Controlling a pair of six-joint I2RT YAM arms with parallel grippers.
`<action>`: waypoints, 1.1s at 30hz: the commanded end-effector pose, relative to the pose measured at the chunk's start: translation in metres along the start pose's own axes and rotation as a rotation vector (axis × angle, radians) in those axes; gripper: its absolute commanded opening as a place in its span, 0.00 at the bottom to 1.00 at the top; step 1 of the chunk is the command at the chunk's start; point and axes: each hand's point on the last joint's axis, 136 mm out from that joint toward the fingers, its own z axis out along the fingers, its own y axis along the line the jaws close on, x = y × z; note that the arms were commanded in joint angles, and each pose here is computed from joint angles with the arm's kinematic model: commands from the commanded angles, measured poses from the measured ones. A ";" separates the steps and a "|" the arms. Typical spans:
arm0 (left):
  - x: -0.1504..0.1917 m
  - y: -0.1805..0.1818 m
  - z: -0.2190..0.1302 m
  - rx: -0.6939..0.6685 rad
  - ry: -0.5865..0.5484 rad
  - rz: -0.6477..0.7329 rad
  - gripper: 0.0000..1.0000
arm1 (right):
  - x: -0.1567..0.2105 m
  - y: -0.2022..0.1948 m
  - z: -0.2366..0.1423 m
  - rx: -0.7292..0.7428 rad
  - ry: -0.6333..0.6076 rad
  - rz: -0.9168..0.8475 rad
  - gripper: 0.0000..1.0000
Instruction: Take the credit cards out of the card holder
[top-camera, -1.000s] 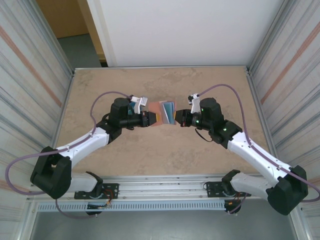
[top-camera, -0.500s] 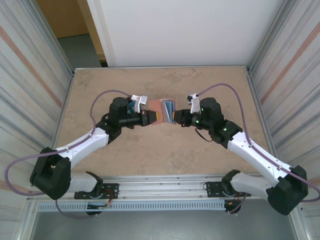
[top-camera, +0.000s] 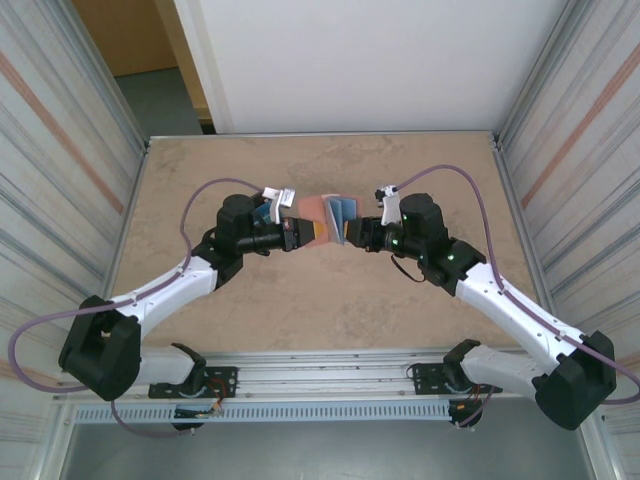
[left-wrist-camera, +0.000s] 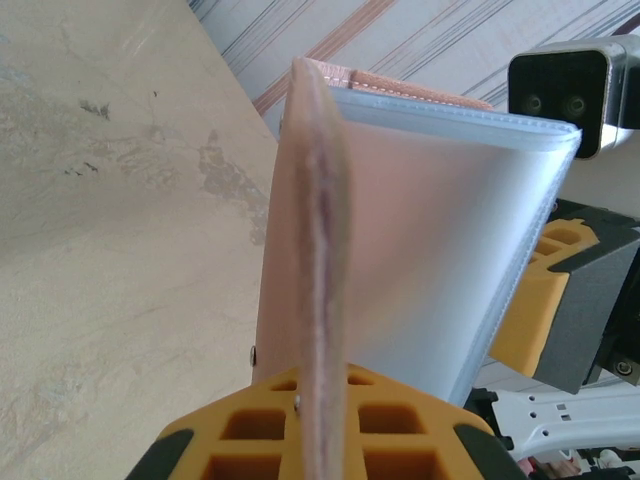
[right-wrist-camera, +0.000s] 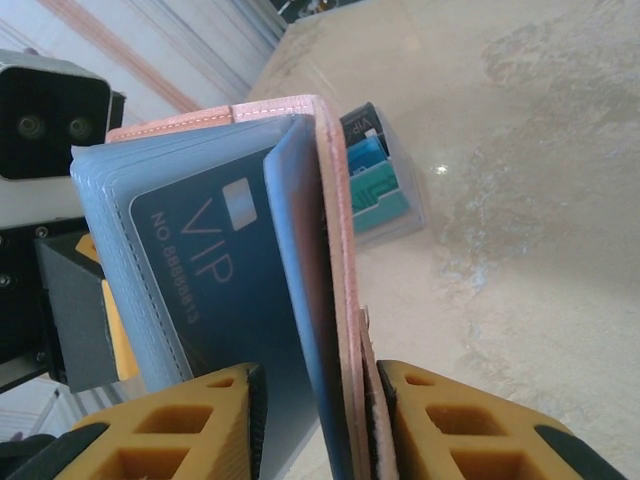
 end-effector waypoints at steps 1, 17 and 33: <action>-0.006 -0.011 0.002 0.050 -0.013 0.023 0.02 | -0.014 0.024 -0.002 -0.078 -0.022 -0.035 0.28; 0.000 -0.002 0.009 0.039 0.019 -0.008 0.35 | -0.018 0.026 -0.008 -0.049 -0.044 -0.047 0.00; 0.003 0.003 0.008 0.012 0.032 -0.022 0.26 | -0.027 -0.001 -0.038 0.129 -0.134 -0.034 0.00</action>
